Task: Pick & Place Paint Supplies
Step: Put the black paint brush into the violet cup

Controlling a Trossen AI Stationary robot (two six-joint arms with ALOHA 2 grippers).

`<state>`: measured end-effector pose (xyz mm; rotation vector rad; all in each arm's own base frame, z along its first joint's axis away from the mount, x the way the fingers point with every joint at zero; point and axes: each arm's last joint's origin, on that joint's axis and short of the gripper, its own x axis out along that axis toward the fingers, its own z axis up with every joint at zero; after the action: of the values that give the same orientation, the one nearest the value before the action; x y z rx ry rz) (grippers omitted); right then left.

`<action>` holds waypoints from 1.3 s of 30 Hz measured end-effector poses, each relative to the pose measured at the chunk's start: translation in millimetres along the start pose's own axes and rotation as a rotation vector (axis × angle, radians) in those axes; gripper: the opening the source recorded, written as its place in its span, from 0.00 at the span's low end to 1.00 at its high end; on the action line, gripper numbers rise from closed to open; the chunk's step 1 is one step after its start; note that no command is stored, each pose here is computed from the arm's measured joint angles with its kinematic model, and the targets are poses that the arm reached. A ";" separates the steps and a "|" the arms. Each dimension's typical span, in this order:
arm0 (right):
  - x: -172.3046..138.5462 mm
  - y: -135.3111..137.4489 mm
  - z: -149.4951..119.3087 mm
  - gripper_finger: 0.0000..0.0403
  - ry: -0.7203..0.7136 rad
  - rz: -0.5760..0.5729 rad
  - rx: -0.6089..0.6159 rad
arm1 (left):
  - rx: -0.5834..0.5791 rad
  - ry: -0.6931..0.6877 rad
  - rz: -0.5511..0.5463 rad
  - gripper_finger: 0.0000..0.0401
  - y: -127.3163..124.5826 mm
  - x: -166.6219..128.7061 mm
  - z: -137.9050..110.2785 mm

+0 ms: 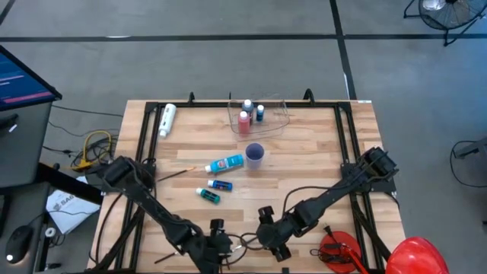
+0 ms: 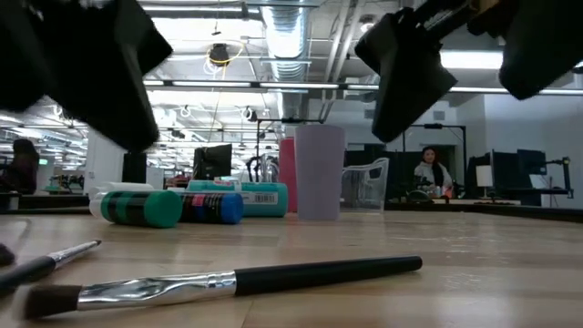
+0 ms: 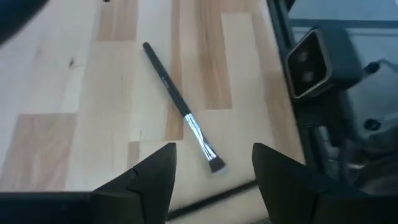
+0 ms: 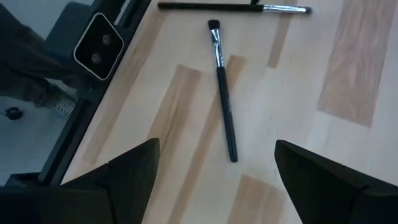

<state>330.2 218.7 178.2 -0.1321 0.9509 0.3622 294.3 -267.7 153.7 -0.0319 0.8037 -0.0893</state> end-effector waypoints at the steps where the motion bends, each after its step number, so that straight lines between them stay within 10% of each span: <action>1: -0.3 1.9 -0.1 0.77 -0.002 0.003 -0.004 | 0.012 0.004 0.005 0.51 0.1 3.7 -1.9; 39: 17.4 -17.5 -1.5 0.77 0.011 -0.044 0.054 | 0.163 0.053 0.102 0.51 -3.1 38.6 -16.7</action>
<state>344.5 206.2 162.4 -0.1058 0.9661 0.2959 308.7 -274.2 114.6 0.1661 0.8474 -0.0591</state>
